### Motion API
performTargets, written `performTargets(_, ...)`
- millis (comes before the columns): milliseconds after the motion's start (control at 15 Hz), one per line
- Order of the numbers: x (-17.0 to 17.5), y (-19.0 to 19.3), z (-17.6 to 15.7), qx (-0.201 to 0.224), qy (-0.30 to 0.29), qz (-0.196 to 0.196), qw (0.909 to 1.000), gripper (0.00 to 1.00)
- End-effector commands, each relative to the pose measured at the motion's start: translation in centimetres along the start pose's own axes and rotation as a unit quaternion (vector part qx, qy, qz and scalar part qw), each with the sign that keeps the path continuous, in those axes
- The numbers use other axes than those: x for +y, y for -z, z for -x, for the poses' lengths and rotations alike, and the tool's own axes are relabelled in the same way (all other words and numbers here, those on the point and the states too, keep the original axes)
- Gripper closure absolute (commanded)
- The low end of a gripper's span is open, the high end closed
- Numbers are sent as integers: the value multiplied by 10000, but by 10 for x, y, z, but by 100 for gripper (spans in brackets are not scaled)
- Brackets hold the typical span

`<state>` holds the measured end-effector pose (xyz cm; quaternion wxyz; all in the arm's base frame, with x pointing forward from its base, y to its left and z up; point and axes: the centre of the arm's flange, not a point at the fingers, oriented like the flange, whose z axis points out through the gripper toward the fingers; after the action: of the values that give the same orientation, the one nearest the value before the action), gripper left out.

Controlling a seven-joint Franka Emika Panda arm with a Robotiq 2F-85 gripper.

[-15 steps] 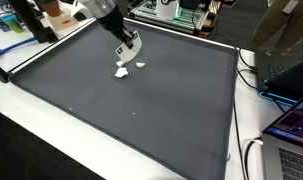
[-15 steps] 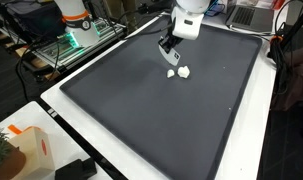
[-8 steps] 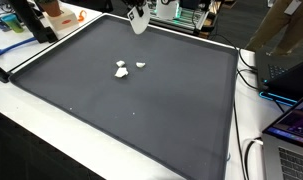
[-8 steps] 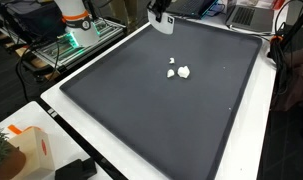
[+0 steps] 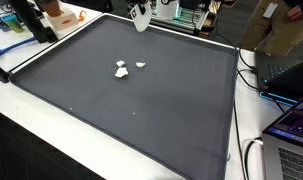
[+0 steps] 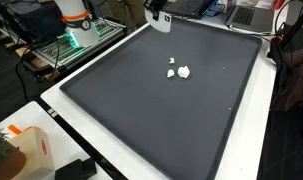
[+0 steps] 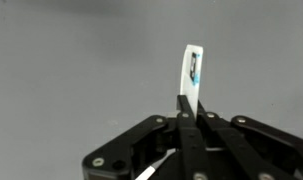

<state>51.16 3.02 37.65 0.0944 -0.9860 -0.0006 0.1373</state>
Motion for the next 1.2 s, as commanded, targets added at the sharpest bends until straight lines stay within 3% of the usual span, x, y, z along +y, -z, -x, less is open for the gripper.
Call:
performTargets(0, 1, -5, 20, -123, 229, 9, 9997, 99)
performTargets(200, 4, -1, 51, -509, 899, -172, 9945, 99)
performTargets(267, -1, -6, 19, -384, 568, -57, 9976, 96)
performTargets(533, -1, 0, 37, -458, 843, -86, 9954, 99)
performTargets(867, -20, 9, 40, -715, 429, -152, 9964, 99)
performTargets(933, -22, 11, 40, -792, 320, -98, 9963, 71)
performTargets(1000, -23, 13, 39, -887, 229, -140, 9957, 69)
performTargets(1133, -23, 17, 41, -992, 91, -158, 9949, 56)
